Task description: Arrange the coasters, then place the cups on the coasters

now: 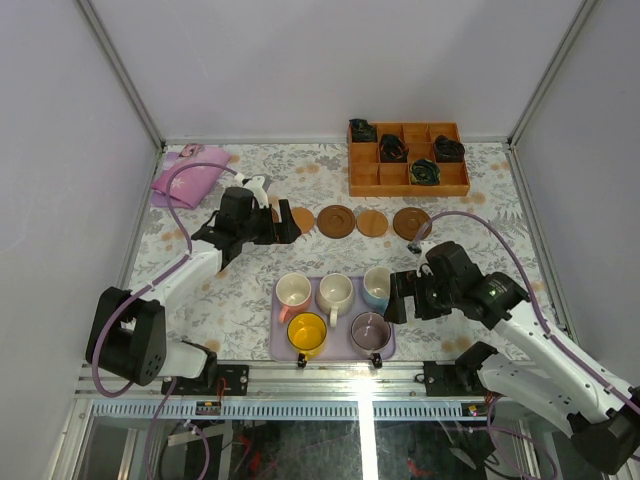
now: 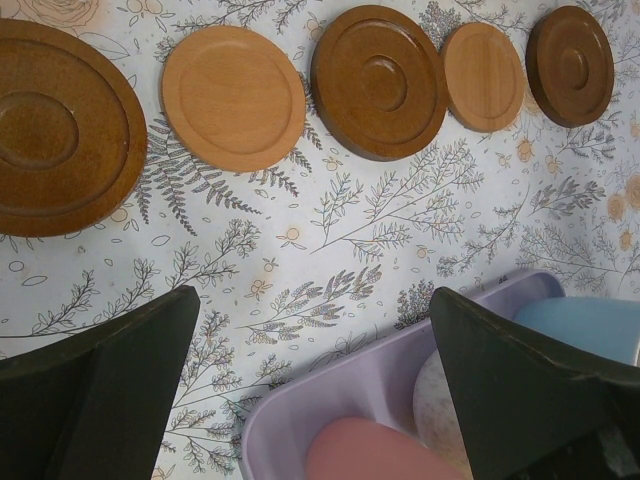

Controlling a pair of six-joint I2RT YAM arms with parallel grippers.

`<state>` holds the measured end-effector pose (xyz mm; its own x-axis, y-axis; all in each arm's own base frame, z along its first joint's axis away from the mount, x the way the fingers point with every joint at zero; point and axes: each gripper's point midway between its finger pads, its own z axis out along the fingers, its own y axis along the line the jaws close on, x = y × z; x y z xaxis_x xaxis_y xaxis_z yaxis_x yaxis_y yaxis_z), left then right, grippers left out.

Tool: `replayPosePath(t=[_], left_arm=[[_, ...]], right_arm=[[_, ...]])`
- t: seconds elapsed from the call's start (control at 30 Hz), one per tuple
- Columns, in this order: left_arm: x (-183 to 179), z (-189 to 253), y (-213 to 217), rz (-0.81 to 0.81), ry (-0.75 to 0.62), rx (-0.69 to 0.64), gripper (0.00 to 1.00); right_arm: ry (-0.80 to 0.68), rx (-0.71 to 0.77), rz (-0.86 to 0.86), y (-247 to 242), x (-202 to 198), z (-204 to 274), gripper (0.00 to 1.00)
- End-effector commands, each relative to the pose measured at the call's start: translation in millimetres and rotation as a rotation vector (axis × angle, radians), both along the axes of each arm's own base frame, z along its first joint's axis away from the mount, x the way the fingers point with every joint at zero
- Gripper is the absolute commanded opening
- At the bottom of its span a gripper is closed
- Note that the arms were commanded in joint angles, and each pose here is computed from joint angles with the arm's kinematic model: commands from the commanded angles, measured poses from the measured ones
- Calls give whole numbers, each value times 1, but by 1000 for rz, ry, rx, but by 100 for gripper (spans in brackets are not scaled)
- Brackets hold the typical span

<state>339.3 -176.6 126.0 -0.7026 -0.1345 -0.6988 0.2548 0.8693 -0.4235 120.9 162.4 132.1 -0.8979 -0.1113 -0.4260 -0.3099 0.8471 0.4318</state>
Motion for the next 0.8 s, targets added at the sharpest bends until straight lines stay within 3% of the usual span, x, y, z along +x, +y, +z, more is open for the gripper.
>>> replayPosePath(t=[0.0, 0.23, 0.77], left_arm=[[4, 5, -5, -16, -30, -18, 100], [5, 2, -5, -21, -19, -5, 100], [25, 30, -5, 8, -88, 4, 100]], right_arm=[[45, -8, 10, 4, -10, -7, 100], [48, -92, 33, 7, -10, -20, 100], [-178, -179, -9, 13, 51, 28, 100]])
